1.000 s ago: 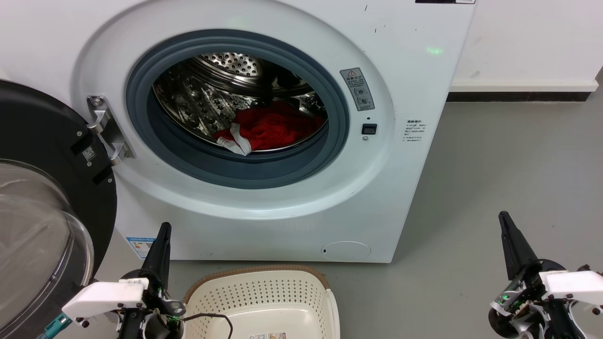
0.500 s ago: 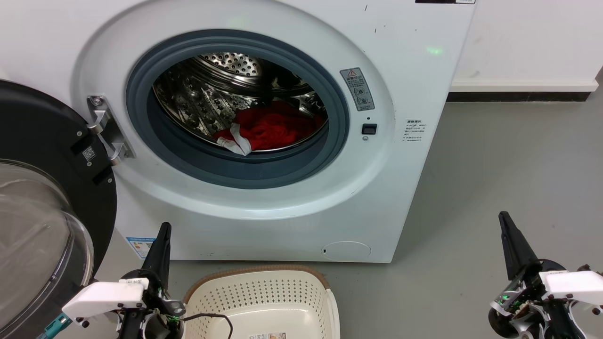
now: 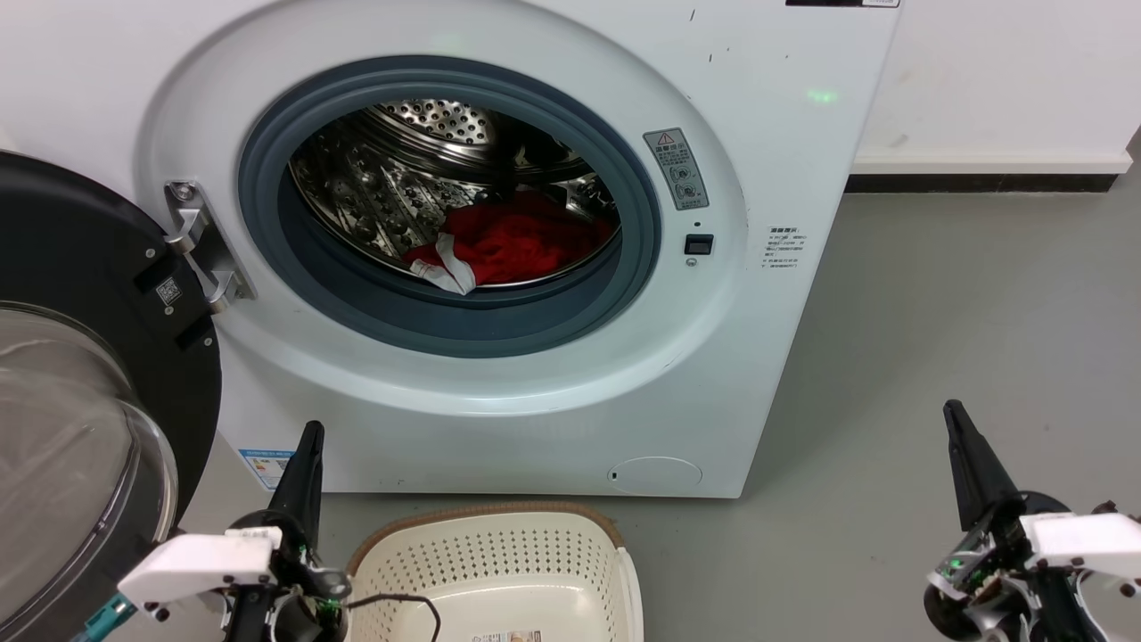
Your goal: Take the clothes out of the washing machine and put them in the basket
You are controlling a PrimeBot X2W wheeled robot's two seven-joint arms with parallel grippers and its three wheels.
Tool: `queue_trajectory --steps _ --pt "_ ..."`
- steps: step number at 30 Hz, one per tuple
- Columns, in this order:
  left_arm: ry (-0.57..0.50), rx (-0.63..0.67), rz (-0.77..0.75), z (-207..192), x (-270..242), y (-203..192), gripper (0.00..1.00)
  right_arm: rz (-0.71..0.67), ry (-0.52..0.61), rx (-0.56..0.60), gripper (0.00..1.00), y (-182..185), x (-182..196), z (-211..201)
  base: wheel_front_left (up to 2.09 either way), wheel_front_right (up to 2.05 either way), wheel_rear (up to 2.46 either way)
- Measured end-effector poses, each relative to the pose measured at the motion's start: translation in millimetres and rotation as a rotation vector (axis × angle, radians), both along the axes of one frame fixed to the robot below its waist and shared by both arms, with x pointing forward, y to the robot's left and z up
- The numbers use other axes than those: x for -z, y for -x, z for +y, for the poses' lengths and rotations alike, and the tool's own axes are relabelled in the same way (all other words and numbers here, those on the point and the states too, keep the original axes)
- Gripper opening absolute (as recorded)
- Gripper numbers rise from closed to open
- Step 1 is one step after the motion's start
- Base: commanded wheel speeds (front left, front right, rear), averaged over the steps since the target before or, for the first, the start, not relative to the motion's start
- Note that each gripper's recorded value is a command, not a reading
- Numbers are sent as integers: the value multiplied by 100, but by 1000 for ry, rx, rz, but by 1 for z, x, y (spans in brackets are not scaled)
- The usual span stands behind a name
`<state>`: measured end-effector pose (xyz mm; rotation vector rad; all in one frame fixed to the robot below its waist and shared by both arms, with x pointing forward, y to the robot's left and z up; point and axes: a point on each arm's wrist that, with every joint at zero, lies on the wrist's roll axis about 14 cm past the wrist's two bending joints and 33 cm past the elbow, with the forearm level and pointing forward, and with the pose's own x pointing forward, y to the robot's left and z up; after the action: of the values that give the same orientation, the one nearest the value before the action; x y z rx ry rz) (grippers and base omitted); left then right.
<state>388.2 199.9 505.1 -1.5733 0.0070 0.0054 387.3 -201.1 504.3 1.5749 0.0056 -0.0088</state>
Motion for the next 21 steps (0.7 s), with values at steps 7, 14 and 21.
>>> queue_trajectory --steps 7,14,21 --pt "1 6 41 -6 14 5 100 37 3 8 100 6 12 1 0 0 0" --pt "-16 20 28 -18 9 2 100 16 35 20 100 5 5 3 0 0 0" --pt "-124 33 4 -25 1 -3 100 5 114 29 100 4 1 4 0 0 0"
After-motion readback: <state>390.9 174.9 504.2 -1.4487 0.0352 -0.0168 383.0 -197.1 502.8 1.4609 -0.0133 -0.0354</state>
